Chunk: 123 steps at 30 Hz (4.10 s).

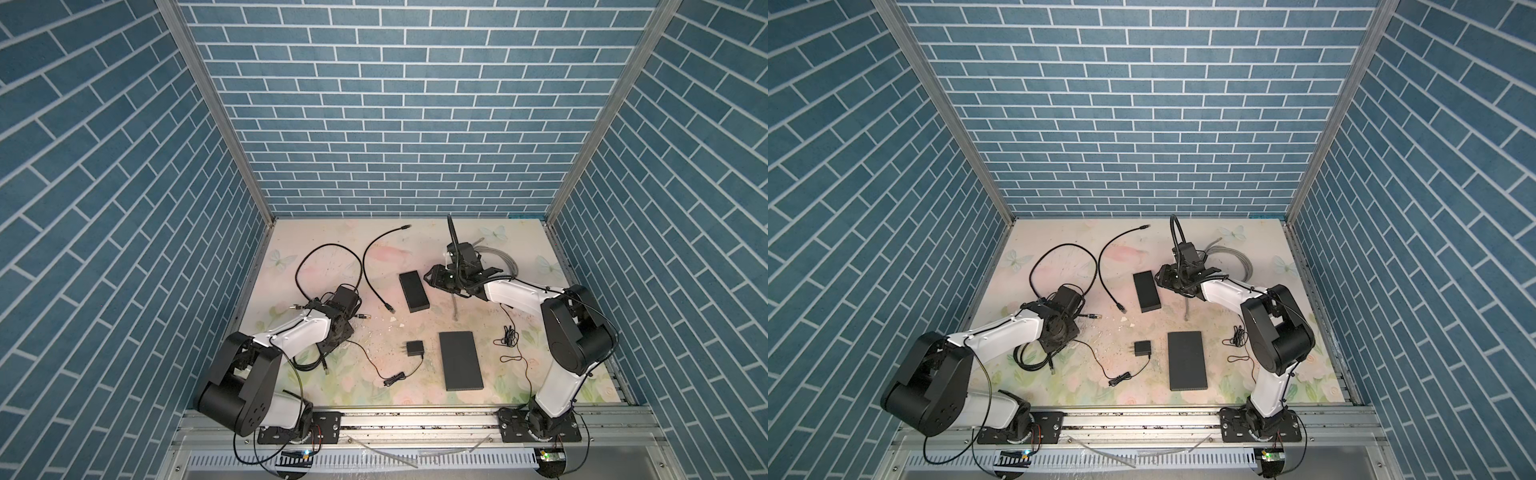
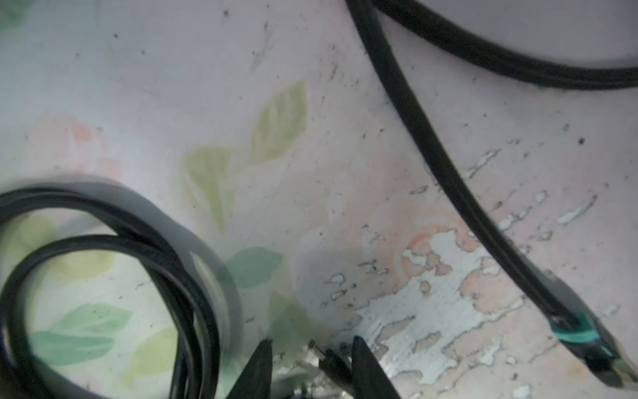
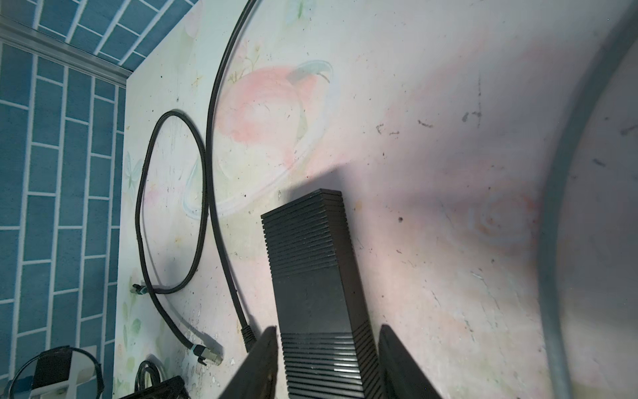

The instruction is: Insert the plug into the switch port

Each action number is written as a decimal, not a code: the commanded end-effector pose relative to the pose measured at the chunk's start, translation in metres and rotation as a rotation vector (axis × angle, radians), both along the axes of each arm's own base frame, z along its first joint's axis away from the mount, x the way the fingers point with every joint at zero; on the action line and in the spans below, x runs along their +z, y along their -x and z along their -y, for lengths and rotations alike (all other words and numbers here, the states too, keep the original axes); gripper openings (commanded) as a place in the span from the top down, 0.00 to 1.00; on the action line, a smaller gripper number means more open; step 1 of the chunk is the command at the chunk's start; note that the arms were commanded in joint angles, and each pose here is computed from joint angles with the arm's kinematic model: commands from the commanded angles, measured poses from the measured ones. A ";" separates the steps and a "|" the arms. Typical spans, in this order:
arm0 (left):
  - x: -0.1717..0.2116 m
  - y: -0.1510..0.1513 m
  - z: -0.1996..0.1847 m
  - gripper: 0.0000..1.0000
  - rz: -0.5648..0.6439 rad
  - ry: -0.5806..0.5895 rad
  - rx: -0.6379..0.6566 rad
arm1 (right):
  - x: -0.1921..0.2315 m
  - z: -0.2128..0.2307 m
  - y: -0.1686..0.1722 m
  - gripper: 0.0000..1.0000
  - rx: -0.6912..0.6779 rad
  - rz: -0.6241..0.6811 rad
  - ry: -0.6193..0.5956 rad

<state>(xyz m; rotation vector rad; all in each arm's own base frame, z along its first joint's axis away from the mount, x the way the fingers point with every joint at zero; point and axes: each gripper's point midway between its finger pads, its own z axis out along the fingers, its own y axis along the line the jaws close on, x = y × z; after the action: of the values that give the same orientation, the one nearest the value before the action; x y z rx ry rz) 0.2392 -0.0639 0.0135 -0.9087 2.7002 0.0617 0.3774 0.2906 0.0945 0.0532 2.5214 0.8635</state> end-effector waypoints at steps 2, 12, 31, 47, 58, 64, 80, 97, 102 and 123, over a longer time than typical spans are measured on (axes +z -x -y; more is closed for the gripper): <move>-0.015 0.002 0.006 0.74 -0.023 0.021 0.002 | -0.013 0.001 0.008 0.53 -0.003 -0.037 0.000; -0.007 -0.032 0.028 0.81 0.039 0.037 -0.027 | -0.013 0.004 0.015 0.53 0.003 -0.034 0.008; 0.011 -0.029 0.031 0.59 0.044 0.002 -0.077 | -0.013 0.007 0.016 0.53 0.012 -0.030 0.032; -0.001 -0.037 0.055 0.58 0.052 0.068 -0.071 | -0.007 0.000 0.014 0.53 0.035 -0.030 0.021; -0.003 -0.024 0.059 0.64 0.034 0.077 -0.019 | -0.013 -0.001 0.013 0.53 0.040 -0.035 0.023; -0.011 -0.022 0.052 0.69 0.021 0.051 0.008 | -0.001 0.004 0.017 0.54 0.044 0.006 0.027; -0.016 -0.024 0.043 0.73 0.018 0.038 0.030 | 0.019 0.010 0.022 0.54 0.056 0.044 0.054; 0.024 -0.051 0.064 1.00 0.118 0.113 -0.026 | 0.069 -0.078 0.084 0.54 0.527 0.335 -0.142; 0.052 -0.062 0.083 1.00 0.172 0.201 -0.042 | 0.064 -0.119 0.114 0.58 0.659 0.423 -0.206; 0.091 -0.074 0.095 1.00 0.252 0.259 -0.076 | 0.019 -0.166 0.132 0.69 0.663 0.369 -0.329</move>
<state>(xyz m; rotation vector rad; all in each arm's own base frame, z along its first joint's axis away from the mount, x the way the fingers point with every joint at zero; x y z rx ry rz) 0.3129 -0.1562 0.0986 -0.8385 2.5316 -0.3966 0.2452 0.4452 0.1051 -0.7936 2.0761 1.3333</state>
